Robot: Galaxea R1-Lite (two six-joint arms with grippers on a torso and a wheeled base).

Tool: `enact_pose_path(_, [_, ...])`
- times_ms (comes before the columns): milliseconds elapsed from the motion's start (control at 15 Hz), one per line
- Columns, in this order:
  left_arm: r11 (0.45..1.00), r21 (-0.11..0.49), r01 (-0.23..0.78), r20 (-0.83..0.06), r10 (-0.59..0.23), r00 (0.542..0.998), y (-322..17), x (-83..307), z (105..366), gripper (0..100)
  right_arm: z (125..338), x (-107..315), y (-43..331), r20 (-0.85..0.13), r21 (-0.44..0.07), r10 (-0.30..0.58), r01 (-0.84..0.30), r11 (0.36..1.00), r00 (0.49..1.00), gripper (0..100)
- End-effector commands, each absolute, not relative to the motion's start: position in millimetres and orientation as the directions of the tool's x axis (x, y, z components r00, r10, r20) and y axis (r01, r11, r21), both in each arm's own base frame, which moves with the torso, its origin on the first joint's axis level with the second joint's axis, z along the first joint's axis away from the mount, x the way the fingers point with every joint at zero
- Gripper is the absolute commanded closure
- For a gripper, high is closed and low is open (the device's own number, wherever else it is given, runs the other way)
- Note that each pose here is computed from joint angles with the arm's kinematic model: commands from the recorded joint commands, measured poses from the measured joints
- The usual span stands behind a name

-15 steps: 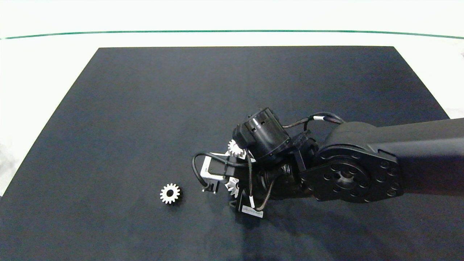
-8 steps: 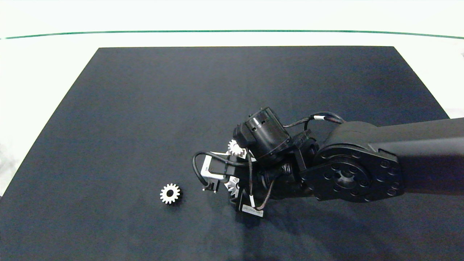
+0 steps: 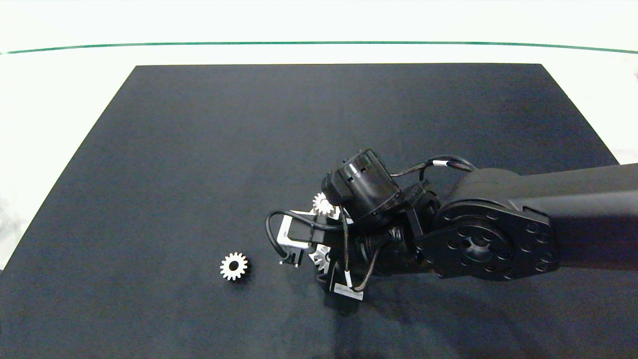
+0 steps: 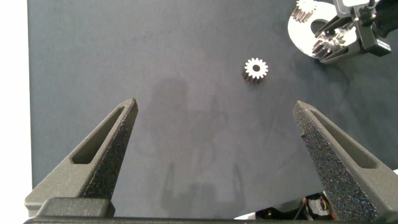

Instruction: Remove an incorrectly installed larger gear and replace it with the correct smaller gear

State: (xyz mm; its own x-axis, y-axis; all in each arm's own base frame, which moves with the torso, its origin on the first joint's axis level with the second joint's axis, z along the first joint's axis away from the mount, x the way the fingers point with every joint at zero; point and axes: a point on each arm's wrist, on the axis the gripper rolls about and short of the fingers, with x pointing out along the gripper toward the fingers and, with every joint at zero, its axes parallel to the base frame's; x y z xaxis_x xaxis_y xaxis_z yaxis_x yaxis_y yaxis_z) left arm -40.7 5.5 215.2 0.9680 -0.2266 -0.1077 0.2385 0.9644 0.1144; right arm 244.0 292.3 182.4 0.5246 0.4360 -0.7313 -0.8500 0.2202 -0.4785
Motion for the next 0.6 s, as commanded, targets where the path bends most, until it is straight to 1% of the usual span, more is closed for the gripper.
enact_pose_path(67, [0.964, 0.114, 0.24, -0.119, -0.227, 0.967, 5.3, -39.9, 212.9, 0, 187.1, 245.3, 288.9, -0.722, -0.483, 0.439, -0.844, 0.232, 0.534, 69])
enact_pose_path(467, [0.963, 0.122, 0.239, -0.112, -0.226, 0.968, 5.4, -41.0, 213.3, 0, 193.8, 243.6, 286.2, -0.71, -0.484, 0.453, -0.841, 0.24, 0.538, 69])
enact_pose_path(600, [0.963, 0.122, 0.238, -0.11, -0.226, 0.968, 5.5, -41.3, 213.2, 0, 199.5, 243.2, 285.8, -0.698, -0.489, 0.464, -0.836, 0.248, 0.545, 69])
